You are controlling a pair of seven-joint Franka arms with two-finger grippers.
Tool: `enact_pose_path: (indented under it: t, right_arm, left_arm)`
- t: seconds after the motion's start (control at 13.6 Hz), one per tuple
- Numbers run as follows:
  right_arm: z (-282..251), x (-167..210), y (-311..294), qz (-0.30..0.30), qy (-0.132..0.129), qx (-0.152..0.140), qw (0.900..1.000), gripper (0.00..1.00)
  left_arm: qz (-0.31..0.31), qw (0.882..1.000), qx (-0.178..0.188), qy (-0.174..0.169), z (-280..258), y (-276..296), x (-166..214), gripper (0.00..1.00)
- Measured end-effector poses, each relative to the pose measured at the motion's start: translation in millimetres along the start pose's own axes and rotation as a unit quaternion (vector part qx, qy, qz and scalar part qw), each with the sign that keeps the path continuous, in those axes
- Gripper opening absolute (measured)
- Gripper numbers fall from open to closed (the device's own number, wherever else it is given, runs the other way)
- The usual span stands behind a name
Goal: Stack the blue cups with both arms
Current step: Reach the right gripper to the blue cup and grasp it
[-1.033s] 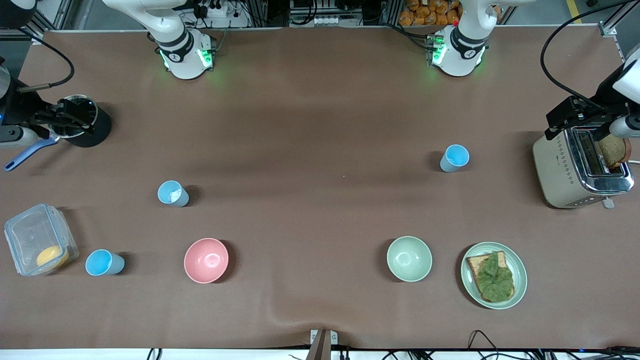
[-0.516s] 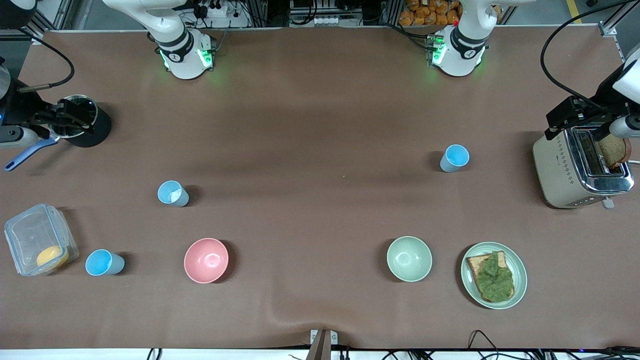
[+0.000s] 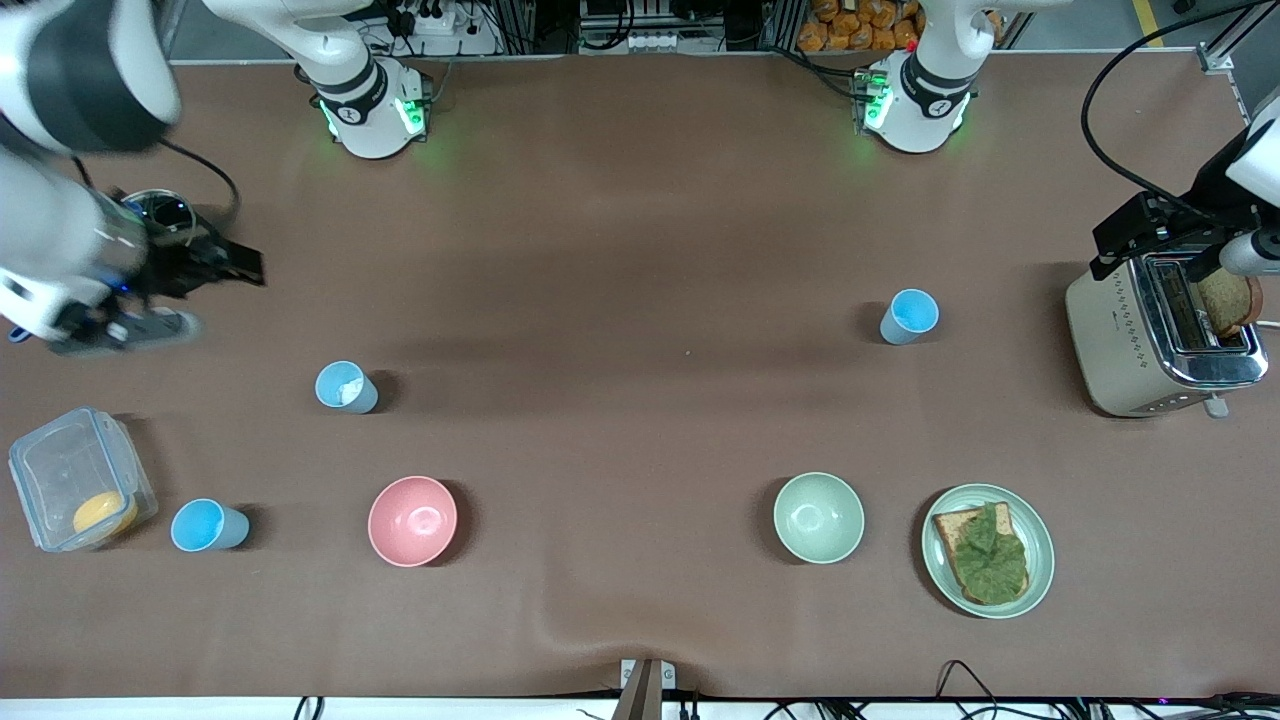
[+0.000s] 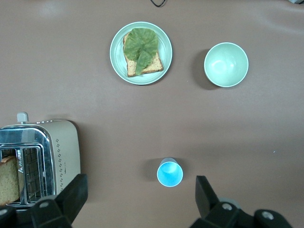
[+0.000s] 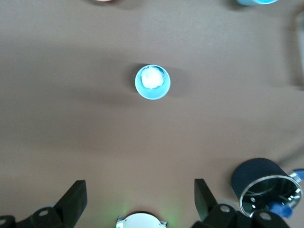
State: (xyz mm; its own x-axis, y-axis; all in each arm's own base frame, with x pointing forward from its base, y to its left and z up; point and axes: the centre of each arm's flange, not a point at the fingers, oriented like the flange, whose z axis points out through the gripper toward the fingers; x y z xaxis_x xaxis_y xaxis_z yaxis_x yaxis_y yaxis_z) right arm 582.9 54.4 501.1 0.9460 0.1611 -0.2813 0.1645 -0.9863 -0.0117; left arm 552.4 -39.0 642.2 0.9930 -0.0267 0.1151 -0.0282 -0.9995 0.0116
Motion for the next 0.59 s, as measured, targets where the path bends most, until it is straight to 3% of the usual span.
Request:
enact_pose_path:
  t: [0.22,0.59]
  right_arm:
    - [71,40,16,0.009,0.002,0.000,1.000,1.00]
    - [174,46,52,0.001,0.033,0.002,0.999,1.00]
  left_arm:
    - [0.000,1.000,0.000,0.000,0,0,0,1.00]
    - [0.000,1.000,0.000,0.000,0,0,0,1.00]
